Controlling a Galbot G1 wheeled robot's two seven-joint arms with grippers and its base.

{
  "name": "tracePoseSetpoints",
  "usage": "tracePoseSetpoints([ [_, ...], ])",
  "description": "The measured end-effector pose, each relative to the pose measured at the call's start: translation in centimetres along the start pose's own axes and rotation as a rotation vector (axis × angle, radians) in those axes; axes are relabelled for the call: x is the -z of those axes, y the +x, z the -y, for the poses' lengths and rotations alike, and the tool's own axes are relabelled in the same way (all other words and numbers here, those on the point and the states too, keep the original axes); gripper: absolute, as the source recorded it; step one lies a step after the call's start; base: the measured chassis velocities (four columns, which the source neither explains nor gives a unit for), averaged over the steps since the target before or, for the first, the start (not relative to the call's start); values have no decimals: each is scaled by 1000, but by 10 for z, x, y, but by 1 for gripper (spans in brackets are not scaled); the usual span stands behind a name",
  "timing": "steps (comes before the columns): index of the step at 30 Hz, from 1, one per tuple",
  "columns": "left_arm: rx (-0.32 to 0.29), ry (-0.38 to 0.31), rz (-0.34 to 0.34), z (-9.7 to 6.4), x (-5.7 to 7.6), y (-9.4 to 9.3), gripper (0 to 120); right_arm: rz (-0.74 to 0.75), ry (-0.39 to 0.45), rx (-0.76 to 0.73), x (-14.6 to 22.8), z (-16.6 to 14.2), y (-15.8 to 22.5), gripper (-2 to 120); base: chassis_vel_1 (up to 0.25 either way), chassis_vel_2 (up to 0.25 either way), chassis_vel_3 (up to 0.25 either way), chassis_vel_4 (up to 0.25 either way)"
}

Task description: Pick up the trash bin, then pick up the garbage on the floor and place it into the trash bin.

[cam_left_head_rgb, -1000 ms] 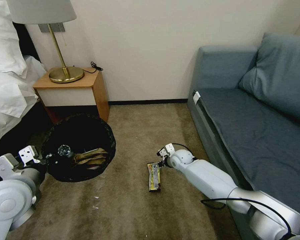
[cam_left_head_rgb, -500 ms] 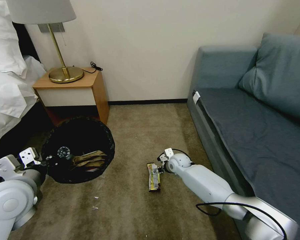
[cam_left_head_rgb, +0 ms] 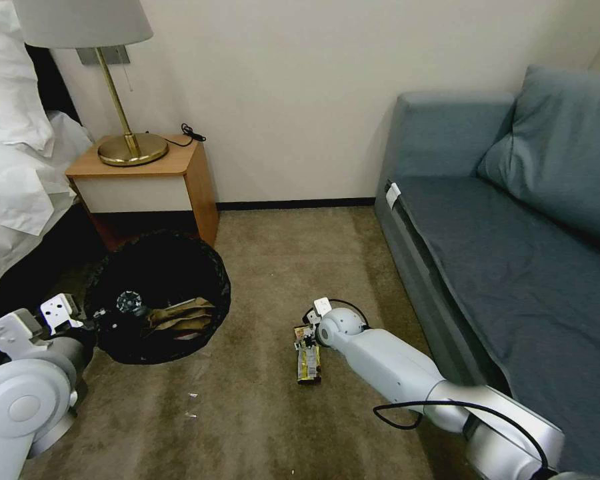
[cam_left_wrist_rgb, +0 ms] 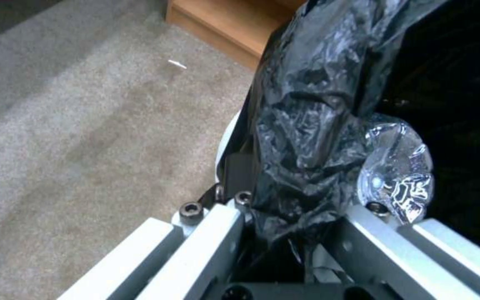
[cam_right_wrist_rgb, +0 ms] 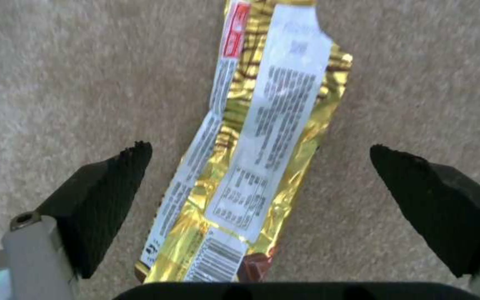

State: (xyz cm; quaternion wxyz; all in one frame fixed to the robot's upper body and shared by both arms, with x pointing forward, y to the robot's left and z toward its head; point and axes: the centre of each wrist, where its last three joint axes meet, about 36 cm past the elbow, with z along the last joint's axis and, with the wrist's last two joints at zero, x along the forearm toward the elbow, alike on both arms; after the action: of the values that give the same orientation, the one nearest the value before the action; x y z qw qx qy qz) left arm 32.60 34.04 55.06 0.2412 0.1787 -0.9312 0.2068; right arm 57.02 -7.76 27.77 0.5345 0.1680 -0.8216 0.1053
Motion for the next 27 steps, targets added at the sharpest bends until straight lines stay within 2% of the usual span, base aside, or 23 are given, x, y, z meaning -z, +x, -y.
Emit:
tracePoseSetpoints([
  [27, 0, -22, -9, 3, -13, 17, 1, -25, -6, -40, -34, -5, -27, 100, 0, 0, 0, 0],
])
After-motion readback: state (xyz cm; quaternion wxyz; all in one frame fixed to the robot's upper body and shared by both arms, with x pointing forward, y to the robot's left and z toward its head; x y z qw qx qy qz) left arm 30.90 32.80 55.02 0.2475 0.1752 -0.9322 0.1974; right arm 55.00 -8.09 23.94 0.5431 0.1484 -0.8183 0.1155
